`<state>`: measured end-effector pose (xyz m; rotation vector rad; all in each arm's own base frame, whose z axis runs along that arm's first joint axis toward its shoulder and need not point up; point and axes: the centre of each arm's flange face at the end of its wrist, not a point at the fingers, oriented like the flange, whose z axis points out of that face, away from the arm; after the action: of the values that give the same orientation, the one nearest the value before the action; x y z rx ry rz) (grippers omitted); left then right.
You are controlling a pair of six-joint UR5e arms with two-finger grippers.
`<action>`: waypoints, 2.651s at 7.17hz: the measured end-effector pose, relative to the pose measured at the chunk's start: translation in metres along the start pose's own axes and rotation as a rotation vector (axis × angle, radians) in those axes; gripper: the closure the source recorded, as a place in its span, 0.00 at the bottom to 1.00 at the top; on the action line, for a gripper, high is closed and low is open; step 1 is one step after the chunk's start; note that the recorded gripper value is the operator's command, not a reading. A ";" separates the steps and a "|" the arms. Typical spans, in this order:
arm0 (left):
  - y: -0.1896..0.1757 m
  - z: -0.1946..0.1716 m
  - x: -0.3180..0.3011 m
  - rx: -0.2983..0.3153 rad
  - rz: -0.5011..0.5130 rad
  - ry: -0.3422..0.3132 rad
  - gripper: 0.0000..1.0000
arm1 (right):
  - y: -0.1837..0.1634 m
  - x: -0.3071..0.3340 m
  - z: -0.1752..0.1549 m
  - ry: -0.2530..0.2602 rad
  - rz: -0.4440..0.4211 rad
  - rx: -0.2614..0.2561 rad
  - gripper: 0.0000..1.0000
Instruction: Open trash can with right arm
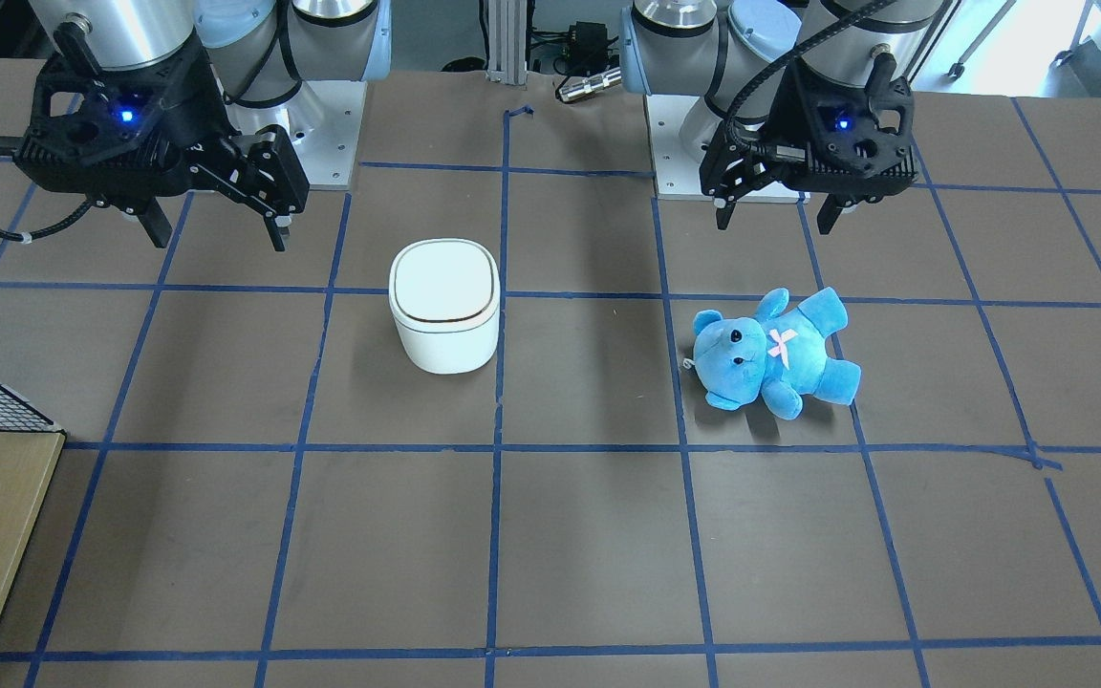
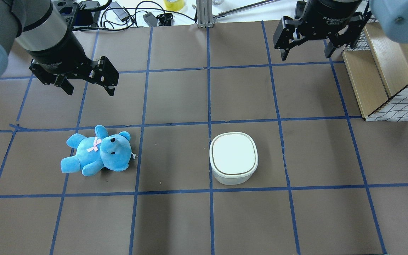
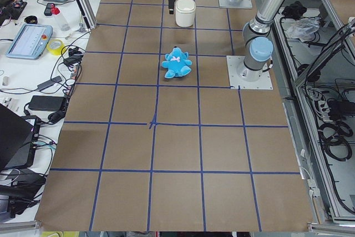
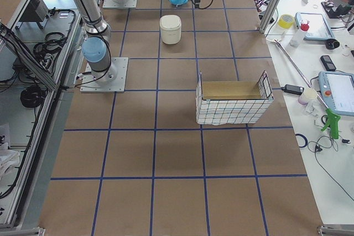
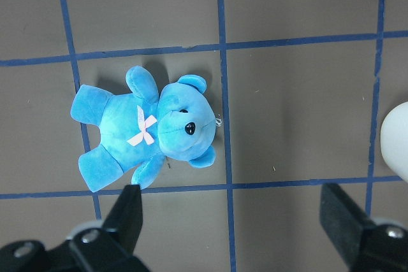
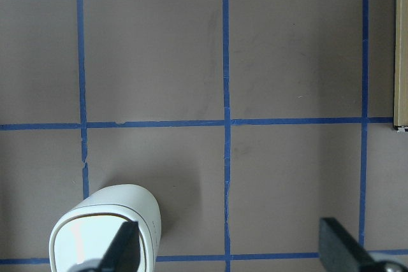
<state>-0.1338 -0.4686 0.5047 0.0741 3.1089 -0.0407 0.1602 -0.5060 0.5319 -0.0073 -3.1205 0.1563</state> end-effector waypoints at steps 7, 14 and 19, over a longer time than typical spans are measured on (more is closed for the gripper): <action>0.000 0.000 0.000 0.000 -0.001 0.000 0.00 | 0.000 -0.010 0.001 0.001 0.007 0.000 0.03; 0.000 0.000 0.000 0.000 0.000 0.000 0.00 | 0.013 -0.038 0.015 0.003 0.039 -0.047 0.99; 0.000 0.000 0.000 0.000 0.000 0.000 0.00 | 0.073 -0.118 0.120 0.046 0.102 -0.173 1.00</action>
<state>-0.1337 -0.4686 0.5047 0.0738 3.1089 -0.0407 0.2761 -0.4458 0.4032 -0.1695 -3.0779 -0.1117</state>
